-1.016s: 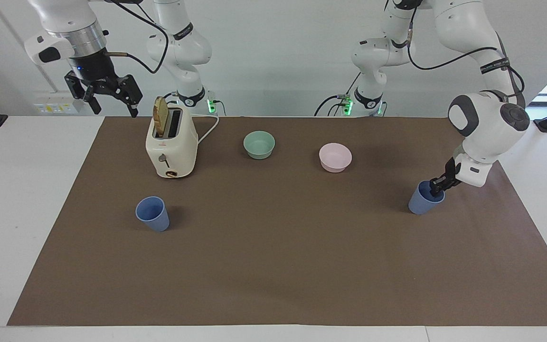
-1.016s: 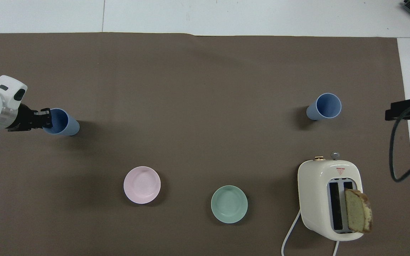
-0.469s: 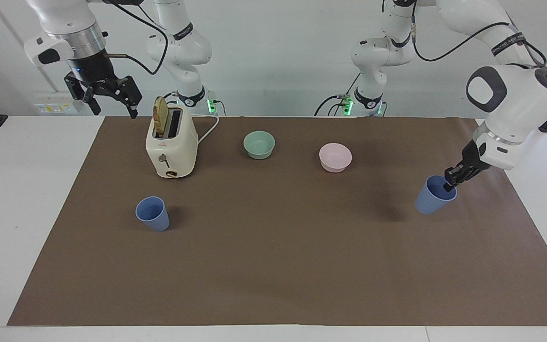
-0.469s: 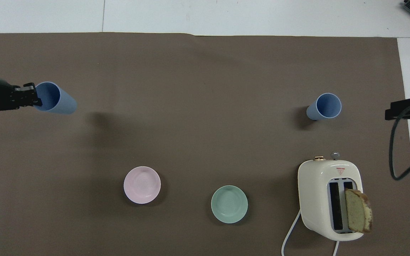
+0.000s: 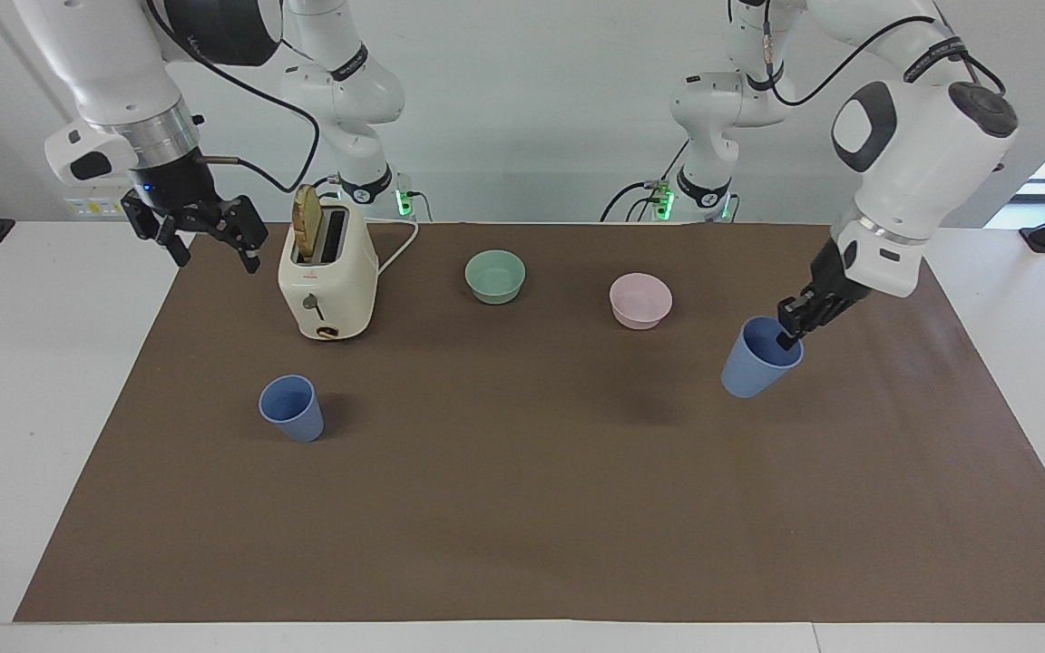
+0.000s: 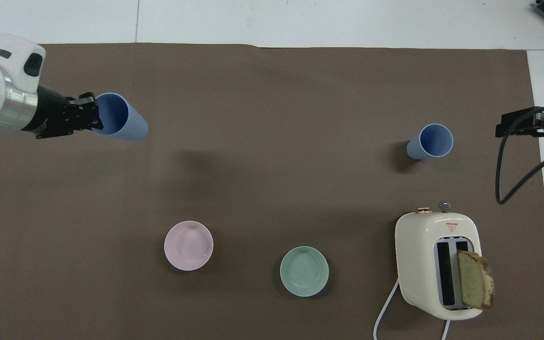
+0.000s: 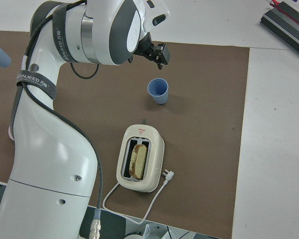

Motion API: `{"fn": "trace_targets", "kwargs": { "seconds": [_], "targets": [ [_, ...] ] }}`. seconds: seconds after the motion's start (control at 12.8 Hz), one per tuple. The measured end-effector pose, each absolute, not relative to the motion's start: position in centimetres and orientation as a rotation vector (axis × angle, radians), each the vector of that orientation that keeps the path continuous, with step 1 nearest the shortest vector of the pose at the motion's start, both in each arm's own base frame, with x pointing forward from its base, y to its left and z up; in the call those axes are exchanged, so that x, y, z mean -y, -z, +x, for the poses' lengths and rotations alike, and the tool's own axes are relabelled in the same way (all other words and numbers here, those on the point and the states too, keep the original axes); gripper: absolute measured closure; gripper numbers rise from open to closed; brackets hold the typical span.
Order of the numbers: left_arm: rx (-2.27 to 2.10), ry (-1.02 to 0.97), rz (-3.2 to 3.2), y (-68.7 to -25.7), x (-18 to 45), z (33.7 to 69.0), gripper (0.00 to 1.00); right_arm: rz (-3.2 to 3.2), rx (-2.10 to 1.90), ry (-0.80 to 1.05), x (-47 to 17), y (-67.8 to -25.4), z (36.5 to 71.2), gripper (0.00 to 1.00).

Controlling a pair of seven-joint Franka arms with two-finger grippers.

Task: Stack blue cups with both arms
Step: 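Carry the cup with the left gripper while the right gripper reaches the other cup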

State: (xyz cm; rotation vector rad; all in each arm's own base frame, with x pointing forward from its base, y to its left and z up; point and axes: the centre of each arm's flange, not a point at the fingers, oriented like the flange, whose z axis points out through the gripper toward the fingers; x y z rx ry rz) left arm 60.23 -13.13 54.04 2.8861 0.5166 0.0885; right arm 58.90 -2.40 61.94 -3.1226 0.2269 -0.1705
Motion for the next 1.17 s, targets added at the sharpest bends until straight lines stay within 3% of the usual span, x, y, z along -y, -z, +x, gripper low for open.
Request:
{"fn": "trace_targets", "kwargs": {
  "seconds": [0.23,0.55,1.17],
  "targets": [
    [-0.541,-0.085,2.873,-52.4,21.0,59.4,0.96,-3.116,-0.227,0.196,3.2,-57.7,62.6,0.00],
    [-0.554,-0.063,2.923,-46.1,30.7,58.1,0.96,-3.110,-0.212,0.212,3.7,-52.3,65.7,0.00],
    [-0.508,-0.013,2.941,-40.1,37.8,55.9,0.96,-3.114,-0.219,0.115,3.8,-42.3,65.1,0.00]
  ]
}}
